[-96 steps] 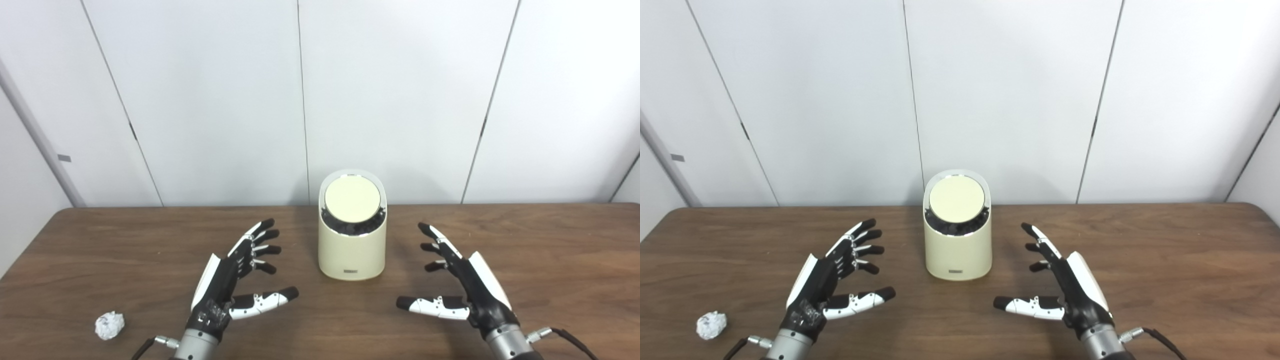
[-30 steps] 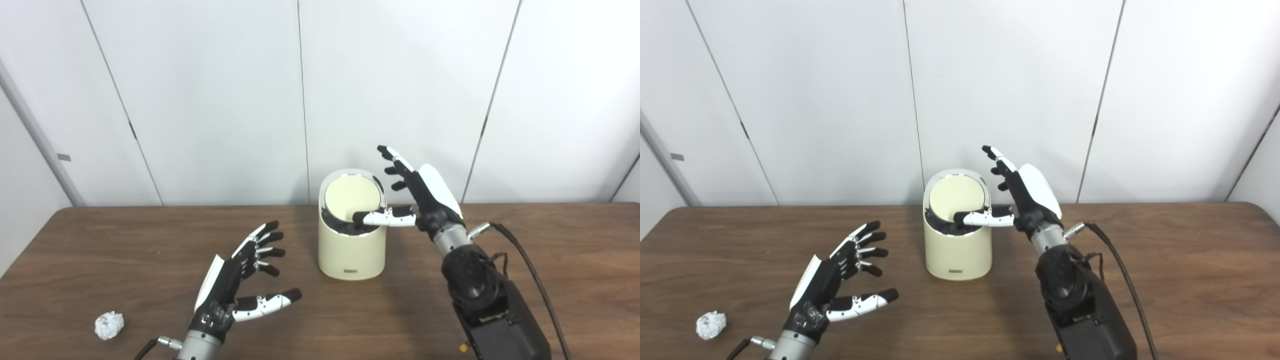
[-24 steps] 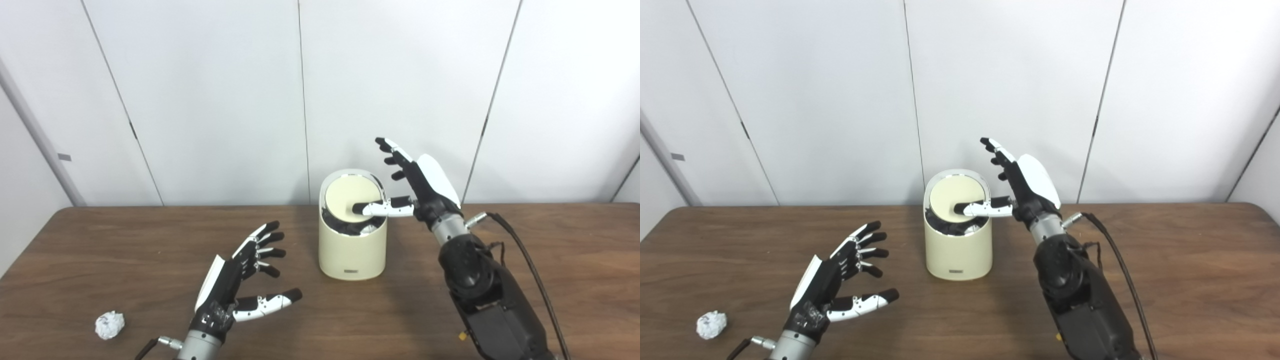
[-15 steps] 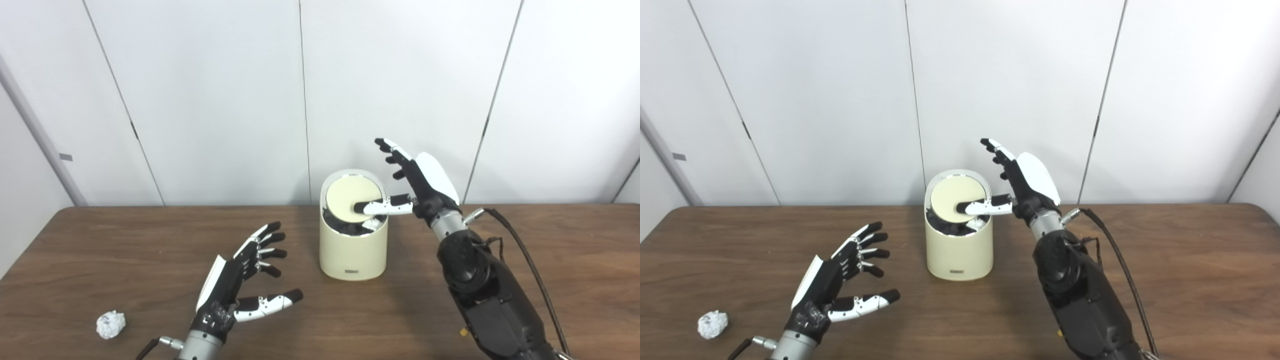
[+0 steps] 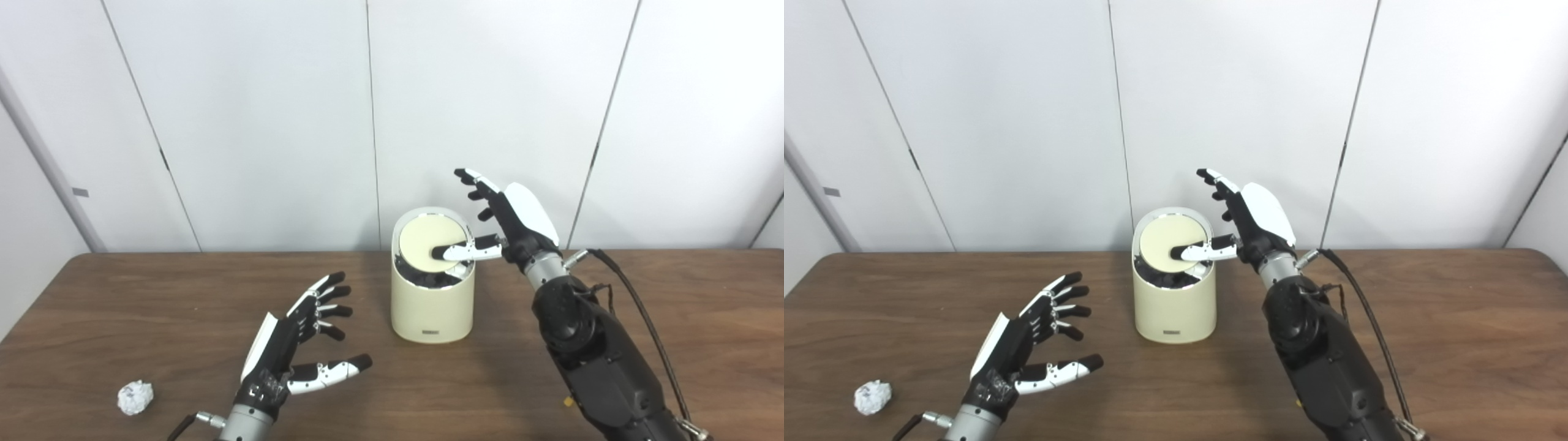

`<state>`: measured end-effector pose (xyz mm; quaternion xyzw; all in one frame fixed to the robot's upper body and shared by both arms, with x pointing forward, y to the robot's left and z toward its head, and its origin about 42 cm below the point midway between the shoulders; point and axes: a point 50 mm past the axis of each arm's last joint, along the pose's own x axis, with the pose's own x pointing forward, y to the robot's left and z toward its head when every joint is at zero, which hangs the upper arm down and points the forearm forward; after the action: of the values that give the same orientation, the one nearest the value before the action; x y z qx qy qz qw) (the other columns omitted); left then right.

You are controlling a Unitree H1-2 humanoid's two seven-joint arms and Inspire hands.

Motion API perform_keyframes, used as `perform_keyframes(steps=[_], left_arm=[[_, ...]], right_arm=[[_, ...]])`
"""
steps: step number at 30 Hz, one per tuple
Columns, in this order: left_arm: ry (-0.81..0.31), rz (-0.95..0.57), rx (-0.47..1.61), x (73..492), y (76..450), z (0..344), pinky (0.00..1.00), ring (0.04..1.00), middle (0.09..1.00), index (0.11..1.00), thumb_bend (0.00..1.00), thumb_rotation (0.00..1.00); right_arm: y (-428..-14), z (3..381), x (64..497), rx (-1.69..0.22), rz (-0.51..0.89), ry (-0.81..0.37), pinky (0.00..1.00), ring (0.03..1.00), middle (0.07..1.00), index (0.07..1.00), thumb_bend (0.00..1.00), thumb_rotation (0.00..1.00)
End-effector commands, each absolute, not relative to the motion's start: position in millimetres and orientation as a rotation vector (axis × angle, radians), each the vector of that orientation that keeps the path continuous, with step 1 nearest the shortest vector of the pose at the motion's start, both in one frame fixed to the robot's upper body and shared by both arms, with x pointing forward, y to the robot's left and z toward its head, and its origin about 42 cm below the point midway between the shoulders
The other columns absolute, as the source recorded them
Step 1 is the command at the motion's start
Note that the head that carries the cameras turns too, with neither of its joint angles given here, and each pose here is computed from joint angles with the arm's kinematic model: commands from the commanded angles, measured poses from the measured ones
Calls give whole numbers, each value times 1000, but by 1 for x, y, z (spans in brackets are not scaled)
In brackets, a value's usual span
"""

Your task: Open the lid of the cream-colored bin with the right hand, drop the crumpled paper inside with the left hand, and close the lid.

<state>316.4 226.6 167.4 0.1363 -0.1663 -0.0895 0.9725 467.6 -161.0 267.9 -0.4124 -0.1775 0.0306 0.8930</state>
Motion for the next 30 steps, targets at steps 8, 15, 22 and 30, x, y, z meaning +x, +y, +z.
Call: perform_keyframes(steps=[8,15,22,30], left_arm=[[-400,-172,274,316,223,183,595,748,849,909,733,67],[-398,-172,272,314,222,182,598,752,851,909,735,81],[-396,-170,267,314,222,182,593,748,851,909,732,82],[-393,-168,267,311,222,183,599,754,853,910,732,86]], right_arm=[[-156,289,469,-969,80,-441,656,828,900,893,865,206],[-156,291,466,-1099,94,-468,676,835,922,906,878,202],[-158,286,461,-1403,94,-563,688,825,928,898,916,202],[-159,281,460,-1505,111,-537,731,866,937,896,915,175]])
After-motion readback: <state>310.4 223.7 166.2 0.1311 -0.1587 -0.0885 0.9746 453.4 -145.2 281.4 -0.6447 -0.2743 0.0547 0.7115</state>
